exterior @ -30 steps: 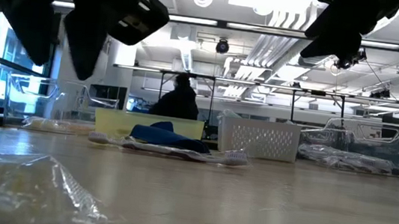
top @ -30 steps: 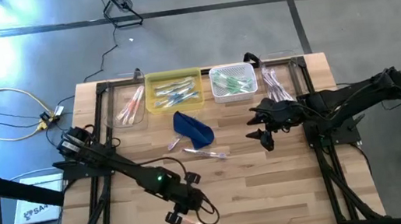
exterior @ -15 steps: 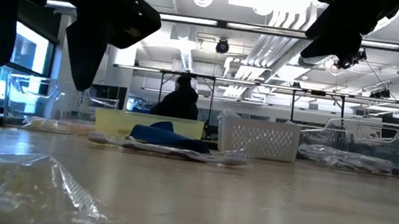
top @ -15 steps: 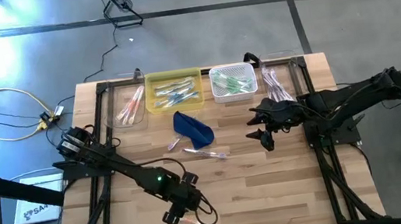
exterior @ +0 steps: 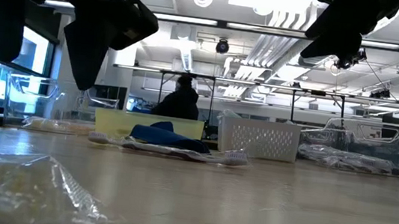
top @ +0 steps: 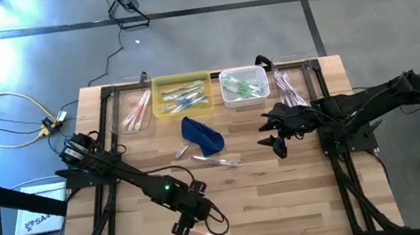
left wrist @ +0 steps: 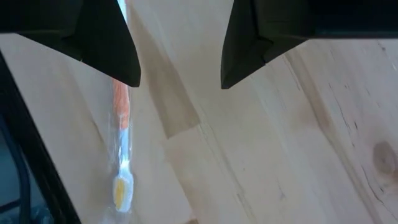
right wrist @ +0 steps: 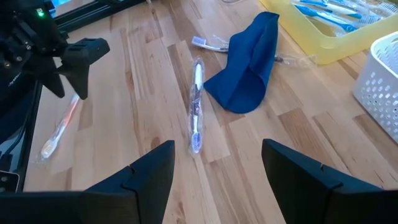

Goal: Pick & Place Toothbrushes
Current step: Put the violet toothbrush into the right transparent bin

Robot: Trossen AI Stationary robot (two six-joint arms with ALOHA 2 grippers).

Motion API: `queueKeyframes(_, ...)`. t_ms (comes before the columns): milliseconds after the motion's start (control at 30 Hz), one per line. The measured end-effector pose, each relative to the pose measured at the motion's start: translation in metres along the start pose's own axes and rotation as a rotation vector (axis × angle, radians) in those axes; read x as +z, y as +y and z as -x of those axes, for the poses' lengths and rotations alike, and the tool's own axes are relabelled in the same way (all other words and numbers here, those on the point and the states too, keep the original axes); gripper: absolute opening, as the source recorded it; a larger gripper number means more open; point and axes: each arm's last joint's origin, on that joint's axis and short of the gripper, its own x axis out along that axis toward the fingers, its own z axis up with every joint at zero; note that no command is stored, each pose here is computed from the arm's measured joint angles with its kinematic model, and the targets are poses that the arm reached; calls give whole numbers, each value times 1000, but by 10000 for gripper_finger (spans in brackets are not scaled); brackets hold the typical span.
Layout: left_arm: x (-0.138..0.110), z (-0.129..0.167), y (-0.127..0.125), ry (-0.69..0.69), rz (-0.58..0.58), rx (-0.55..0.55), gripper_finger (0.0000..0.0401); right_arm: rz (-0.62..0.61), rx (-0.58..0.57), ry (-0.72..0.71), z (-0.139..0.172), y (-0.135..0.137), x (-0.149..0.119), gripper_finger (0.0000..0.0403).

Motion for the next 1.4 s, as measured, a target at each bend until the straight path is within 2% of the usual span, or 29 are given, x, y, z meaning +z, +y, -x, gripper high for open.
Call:
queueKeyframes(200, 1, 0, -5, -11, -83, 3, 219, -1, -25, -13, 0, -1, 0, 234)
queueKeyframes(600, -9, -14, -49, 21, -210, 38, 219, -1, -26, -13, 0, -1, 0, 234)
queueKeyframes(900, -16, -38, -65, 52, -173, 25, 219, 0, -27, -10, 0, -1, 0, 234)
queueKeyframes(1400, -20, -57, -64, 80, -140, 52, 219, 0, -27, -8, 0, -1, 0, 234)
